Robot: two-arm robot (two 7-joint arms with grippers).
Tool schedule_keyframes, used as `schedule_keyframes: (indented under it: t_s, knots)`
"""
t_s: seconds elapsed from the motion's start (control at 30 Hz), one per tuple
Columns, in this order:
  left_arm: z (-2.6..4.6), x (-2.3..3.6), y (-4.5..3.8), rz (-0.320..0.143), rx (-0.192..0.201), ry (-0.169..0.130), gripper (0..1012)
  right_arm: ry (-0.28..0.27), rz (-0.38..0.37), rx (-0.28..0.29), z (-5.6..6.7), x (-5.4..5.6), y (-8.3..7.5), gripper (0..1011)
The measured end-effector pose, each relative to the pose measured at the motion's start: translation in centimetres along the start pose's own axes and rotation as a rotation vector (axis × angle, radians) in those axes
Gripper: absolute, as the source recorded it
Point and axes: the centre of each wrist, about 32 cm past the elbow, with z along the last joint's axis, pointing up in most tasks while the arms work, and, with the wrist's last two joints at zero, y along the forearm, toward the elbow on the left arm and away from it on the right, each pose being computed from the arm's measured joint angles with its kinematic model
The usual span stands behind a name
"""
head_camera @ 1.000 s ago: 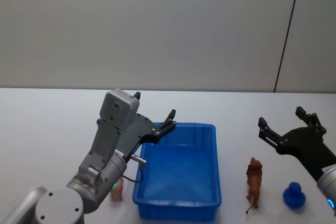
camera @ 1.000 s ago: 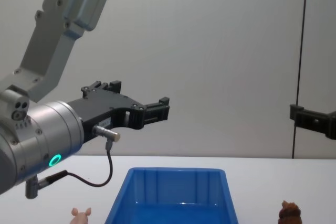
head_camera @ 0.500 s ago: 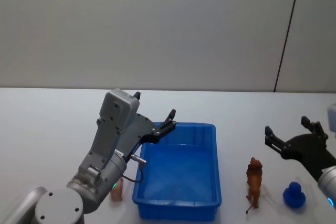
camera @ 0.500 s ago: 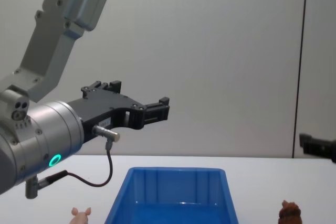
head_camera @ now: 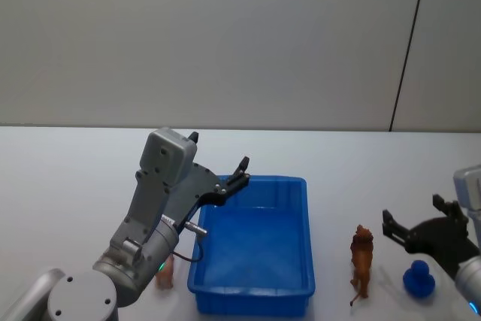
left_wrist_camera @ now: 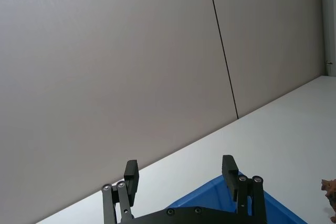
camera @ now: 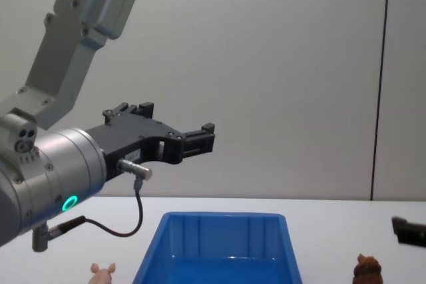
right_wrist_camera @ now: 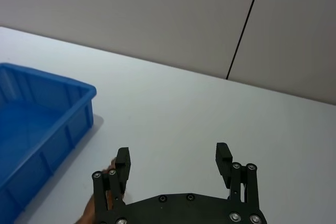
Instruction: Pick up the two dolls from the table and place them into the box.
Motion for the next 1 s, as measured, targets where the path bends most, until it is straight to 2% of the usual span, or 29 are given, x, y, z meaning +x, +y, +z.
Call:
schedule_keyframes:
  t_s: [0.43, 1.0]
  knots:
    - [0.00, 0.00, 0.00, 0.000, 0.000, 0.000, 1001, -0.010, -0.027, -0.086, -1.7, 0.2, -0.9, 1001]
    - [0.00, 0.00, 0.00, 0.000, 0.000, 0.000, 1001, 0.011, -0.007, -0.134, -5.7, 1.1, -1.0, 1001]
